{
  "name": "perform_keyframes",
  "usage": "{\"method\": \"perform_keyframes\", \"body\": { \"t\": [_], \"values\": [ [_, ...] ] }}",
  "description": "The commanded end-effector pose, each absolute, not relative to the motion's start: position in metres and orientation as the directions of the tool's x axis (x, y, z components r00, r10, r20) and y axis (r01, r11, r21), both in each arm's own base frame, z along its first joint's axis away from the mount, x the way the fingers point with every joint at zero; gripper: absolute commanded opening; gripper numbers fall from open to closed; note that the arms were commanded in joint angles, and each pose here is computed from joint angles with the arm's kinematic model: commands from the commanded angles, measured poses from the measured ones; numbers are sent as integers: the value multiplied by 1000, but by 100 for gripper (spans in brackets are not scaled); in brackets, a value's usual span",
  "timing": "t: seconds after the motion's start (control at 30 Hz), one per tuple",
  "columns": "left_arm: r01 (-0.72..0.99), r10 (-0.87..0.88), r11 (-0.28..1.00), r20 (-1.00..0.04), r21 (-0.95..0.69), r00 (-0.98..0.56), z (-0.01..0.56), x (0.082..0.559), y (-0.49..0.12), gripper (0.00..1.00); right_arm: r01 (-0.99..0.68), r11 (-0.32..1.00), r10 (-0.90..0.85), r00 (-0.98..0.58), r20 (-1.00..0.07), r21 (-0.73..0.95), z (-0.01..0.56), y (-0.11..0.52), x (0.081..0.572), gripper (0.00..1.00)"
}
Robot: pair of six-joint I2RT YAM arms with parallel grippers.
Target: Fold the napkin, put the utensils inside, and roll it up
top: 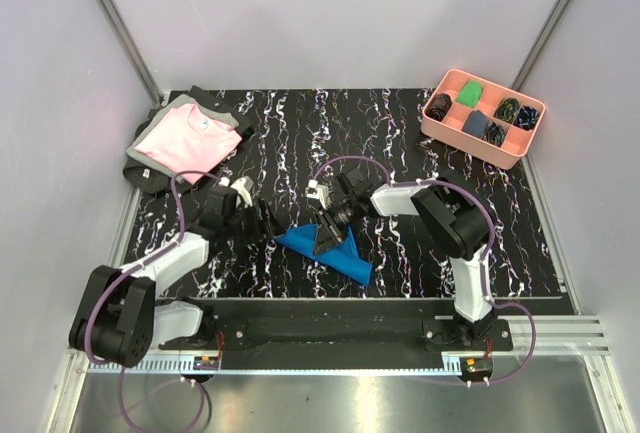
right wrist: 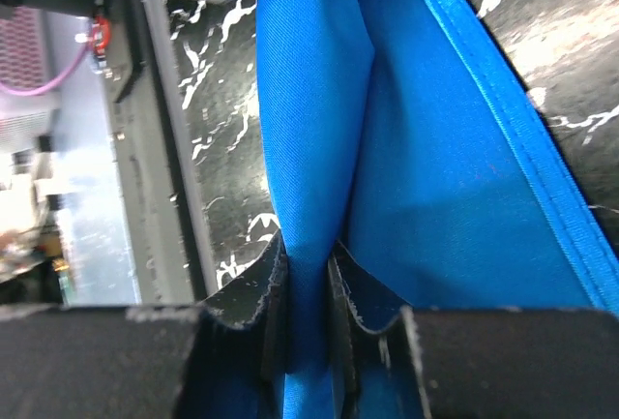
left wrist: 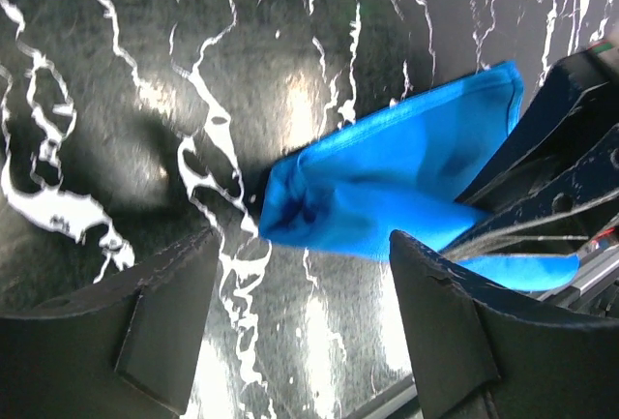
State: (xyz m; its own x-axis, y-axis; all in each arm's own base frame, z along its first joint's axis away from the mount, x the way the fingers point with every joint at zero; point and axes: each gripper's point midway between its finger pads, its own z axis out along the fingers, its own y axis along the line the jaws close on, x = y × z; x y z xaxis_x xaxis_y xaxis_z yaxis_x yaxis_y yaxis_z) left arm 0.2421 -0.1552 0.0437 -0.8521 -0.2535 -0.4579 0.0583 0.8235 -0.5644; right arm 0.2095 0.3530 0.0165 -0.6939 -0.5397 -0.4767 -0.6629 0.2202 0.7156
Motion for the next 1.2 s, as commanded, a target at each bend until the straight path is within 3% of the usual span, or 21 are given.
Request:
{"method": "perform_keyframes", "body": {
  "t": [0.0,0.17,0.5,0.53,0.67,0.87,1.07,1.17],
  "values": [
    [126,-249,795,-510,-593,-823,50,259,-166,72,-575,293,-588,-738,-330,764,-18,336,190,23],
    [141,-245,771,-495,-620,-833,45,261,-173,66,-565,308,-587,-746,-314,766,-22,335,192,23],
    [140,-229,737,-440,-662,-868,34,245,-180,29,-555,361,-573,-766,-292,749,-29,333,204,26],
    [136,-229,738,-435,-661,-871,32,243,-180,20,-558,366,-571,-766,-294,745,-29,333,205,29],
    [93,-233,762,-405,-641,-884,24,242,-175,0,-584,392,-561,-764,-319,710,-20,334,216,46],
    [39,-225,804,-365,-593,-904,17,245,-168,0,-660,427,-538,-735,-413,617,26,337,241,70],
    [21,-201,818,-320,-575,-926,14,246,-168,0,-743,506,-507,-668,-545,439,70,320,255,74],
    [8,-197,821,-297,-571,-934,13,248,-168,0,-810,532,-561,-554,-616,244,78,313,253,75]
  ]
}}
